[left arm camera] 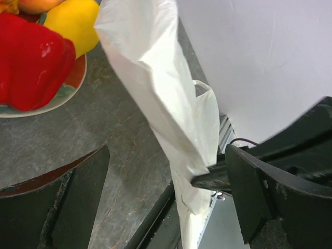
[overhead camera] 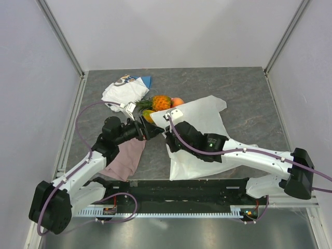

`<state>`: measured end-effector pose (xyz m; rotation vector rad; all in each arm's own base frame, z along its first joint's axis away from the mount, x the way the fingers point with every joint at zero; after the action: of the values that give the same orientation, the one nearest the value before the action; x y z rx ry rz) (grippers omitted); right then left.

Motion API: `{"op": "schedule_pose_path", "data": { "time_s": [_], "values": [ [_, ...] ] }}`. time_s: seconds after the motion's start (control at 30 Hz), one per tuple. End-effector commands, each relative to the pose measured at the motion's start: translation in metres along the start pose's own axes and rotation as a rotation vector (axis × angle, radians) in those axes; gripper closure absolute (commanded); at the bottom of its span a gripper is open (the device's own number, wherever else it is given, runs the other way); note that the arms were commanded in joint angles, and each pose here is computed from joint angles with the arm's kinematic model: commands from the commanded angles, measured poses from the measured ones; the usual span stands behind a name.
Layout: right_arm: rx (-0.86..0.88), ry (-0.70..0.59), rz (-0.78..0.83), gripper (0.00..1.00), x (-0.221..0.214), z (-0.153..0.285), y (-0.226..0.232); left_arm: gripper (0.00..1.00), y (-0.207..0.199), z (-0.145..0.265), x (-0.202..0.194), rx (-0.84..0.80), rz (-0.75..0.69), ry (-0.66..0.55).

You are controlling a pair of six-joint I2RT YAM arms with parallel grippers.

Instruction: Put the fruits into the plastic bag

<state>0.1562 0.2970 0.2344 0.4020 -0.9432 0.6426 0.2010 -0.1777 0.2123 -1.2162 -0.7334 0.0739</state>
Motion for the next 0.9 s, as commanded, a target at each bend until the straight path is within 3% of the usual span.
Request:
{"op": "schedule_pose_path", "data": {
  "time_s": [0.0, 0.2, 0.27, 0.3, 0.37, 0.4, 0.47, 0.5, 0.53, 0.7, 0.87],
  "values": [
    [0.07, -0.055, -0.024, 1.0, 0.008, -0.004, 0.017, 0.01, -0.002, -0.008, 0.004, -0.028, -0.01, -0.02],
    [0.125, -0.041, 0.005, 1.0, 0.002, -0.011, 0.033, 0.01, -0.001, -0.015, 0.005, -0.053, 0.009, -0.037],
    [0.148, -0.039, 0.006, 1.0, 0.002, -0.011, 0.036, 0.07, -0.001, -0.018, 0.004, -0.076, 0.003, -0.026],
    [0.155, -0.047, 0.008, 0.98, 0.004, -0.01, 0.036, 0.25, 0.001, -0.019, 0.001, -0.087, 0.006, 0.004],
    [0.152, -0.052, 0.01, 0.81, 0.006, -0.008, 0.035, 0.55, 0.0, -0.022, 0.003, -0.092, -0.017, 0.021],
    [0.135, -0.073, 0.009, 0.56, 0.01, -0.002, 0.031, 0.83, 0.001, -0.022, 0.003, -0.082, -0.03, 0.035],
    [0.076, -0.08, -0.005, 0.36, 0.014, 0.005, 0.015, 0.98, 0.005, -0.021, 0.004, -0.028, -0.069, 0.052],
    [0.058, -0.114, -0.027, 0.22, 0.022, 0.015, 0.005, 0.98, 0.007, -0.02, 0.006, 0.002, -0.086, 0.037],
    [0.047, -0.11, -0.049, 0.17, 0.018, 0.017, -0.005, 0.98, 0.004, -0.018, 0.009, 0.012, -0.114, 0.025],
    [-0.104, -0.125, -0.212, 0.07, 0.011, 0.026, -0.09, 0.98, 0.017, -0.005, 0.01, 0.139, -0.187, 0.013],
    [-0.262, -0.007, -0.324, 0.02, -0.027, 0.026, -0.146, 0.99, 0.025, 0.001, 0.01, 0.193, -0.205, 0.013]
  ]
}}
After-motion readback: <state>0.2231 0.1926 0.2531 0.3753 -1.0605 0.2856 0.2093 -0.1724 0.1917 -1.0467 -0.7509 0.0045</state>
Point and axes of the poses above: each gripper's point midway between its finger pads, its own z axis back along the fingers, its own y axis along the line the jaws close on, x = y × z, the point moved 7 cm from there along z, back along the fingers, and after that the axes turned 11 degrees about z, right-handed, at the moved point
